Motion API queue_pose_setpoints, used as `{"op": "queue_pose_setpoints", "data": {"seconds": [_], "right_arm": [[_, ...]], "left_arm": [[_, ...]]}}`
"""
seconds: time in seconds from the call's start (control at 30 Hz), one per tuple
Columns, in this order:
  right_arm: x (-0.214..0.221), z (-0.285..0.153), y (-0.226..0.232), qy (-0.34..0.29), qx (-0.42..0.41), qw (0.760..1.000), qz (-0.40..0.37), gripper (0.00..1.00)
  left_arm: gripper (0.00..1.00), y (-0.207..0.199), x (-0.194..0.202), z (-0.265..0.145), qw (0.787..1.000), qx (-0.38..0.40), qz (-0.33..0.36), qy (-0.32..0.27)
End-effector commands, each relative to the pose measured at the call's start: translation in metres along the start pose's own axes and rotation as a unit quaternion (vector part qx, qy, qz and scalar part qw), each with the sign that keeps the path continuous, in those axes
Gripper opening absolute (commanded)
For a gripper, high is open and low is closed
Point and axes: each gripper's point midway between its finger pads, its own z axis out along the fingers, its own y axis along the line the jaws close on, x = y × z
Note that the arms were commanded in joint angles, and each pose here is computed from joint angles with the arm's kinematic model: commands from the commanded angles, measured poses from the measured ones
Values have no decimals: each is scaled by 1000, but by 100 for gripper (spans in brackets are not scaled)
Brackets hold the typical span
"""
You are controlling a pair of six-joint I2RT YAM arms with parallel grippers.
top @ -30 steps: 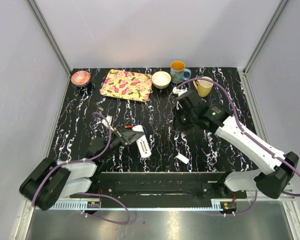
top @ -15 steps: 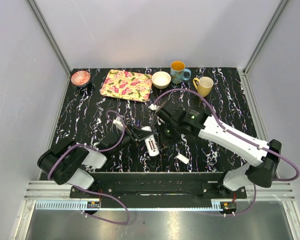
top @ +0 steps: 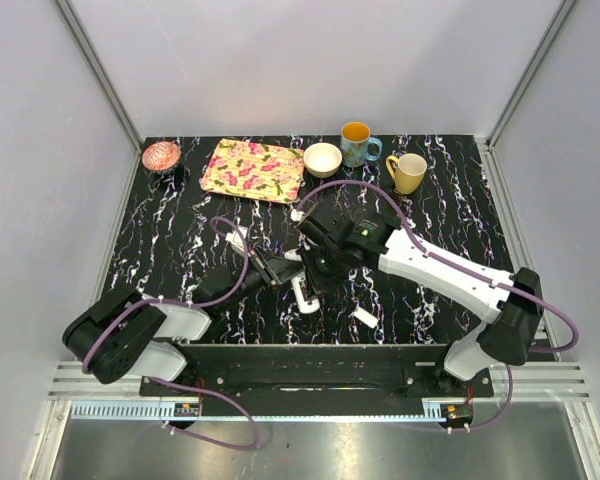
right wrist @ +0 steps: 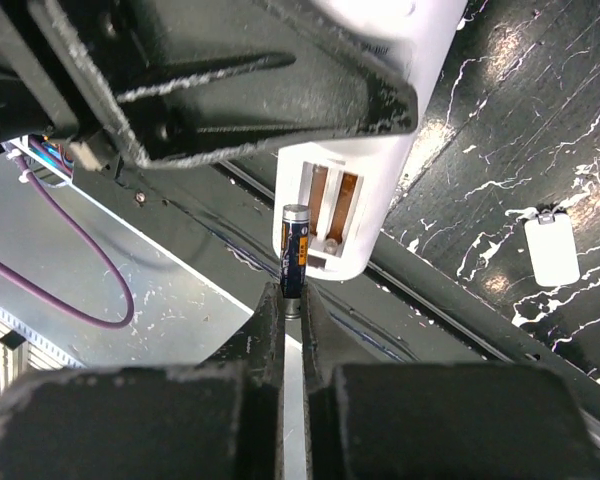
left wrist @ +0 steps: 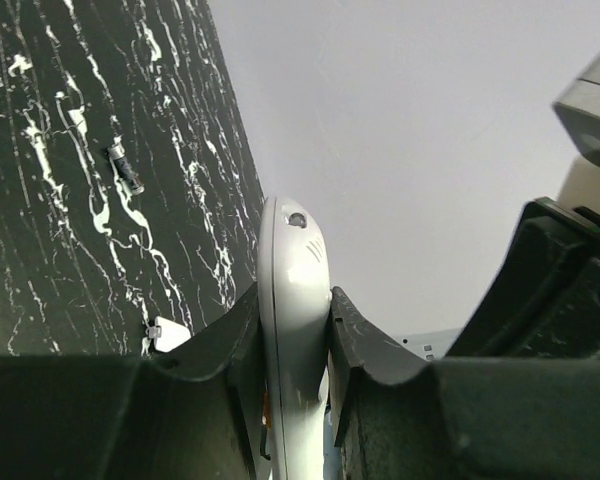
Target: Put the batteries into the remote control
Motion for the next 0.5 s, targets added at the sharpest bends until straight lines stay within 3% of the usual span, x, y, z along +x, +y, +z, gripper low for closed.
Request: {"op": "queue_pose_setpoints", "data": {"seconds": [0.0,0.47], "right_arm": [[-7,5,11,-12,-17,1000,8,0],[-7,3,7,-20,-8,1000,18,0]], "left_arm": [[0,-109,-27,-20,970,214,79,-80],[0,-114,-33,-27,969,217,61,-102]]}}
